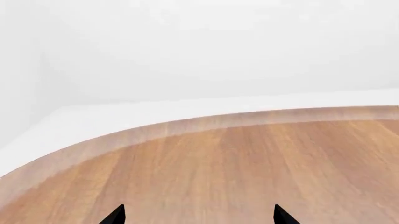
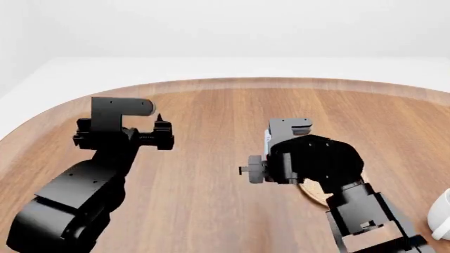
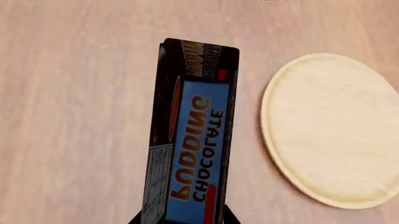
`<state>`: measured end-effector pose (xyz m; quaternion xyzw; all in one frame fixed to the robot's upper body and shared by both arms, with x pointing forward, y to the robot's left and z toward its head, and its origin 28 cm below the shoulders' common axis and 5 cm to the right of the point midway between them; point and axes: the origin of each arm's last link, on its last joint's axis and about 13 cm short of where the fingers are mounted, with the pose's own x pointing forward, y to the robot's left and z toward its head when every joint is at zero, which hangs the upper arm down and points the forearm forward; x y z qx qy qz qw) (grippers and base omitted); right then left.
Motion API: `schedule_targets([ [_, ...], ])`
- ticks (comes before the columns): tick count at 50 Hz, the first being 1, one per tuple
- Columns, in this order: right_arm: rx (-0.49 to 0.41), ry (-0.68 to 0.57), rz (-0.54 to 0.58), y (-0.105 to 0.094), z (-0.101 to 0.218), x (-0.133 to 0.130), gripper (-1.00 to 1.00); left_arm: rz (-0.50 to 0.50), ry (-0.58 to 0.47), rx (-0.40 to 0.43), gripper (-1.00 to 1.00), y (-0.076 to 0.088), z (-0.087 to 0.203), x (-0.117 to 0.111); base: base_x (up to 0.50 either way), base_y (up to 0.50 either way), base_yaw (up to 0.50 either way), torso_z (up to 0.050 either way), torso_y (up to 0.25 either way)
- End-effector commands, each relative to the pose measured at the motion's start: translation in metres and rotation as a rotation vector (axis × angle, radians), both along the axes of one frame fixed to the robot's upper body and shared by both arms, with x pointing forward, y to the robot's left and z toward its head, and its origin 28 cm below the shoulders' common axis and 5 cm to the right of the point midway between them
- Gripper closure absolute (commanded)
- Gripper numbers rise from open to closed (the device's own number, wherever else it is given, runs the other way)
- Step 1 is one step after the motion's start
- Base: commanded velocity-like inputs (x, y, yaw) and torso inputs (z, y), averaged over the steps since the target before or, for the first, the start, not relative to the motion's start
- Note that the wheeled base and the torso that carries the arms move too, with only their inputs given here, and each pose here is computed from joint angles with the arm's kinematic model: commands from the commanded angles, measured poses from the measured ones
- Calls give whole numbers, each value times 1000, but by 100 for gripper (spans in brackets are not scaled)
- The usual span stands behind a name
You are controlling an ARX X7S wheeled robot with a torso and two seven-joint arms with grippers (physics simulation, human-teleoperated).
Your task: Put the chocolate pudding to the left of the plate.
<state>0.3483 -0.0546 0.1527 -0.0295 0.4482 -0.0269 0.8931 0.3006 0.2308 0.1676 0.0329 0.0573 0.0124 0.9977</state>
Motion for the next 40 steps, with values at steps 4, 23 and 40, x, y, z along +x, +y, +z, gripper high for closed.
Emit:
schedule_targets([
  [4, -68, 64, 45, -5, 18, 37, 100, 4, 117, -10, -100, 2, 16, 59, 0, 0, 0, 0, 0],
  [23, -76, 116, 4, -11, 26, 36, 100, 9, 276, -21, -100, 3, 20, 99, 0, 0, 0, 0, 0],
  [40, -33, 11, 97, -6, 29, 42, 100, 47, 361, -56, -100, 9, 16, 118, 0, 0, 0, 0, 0],
])
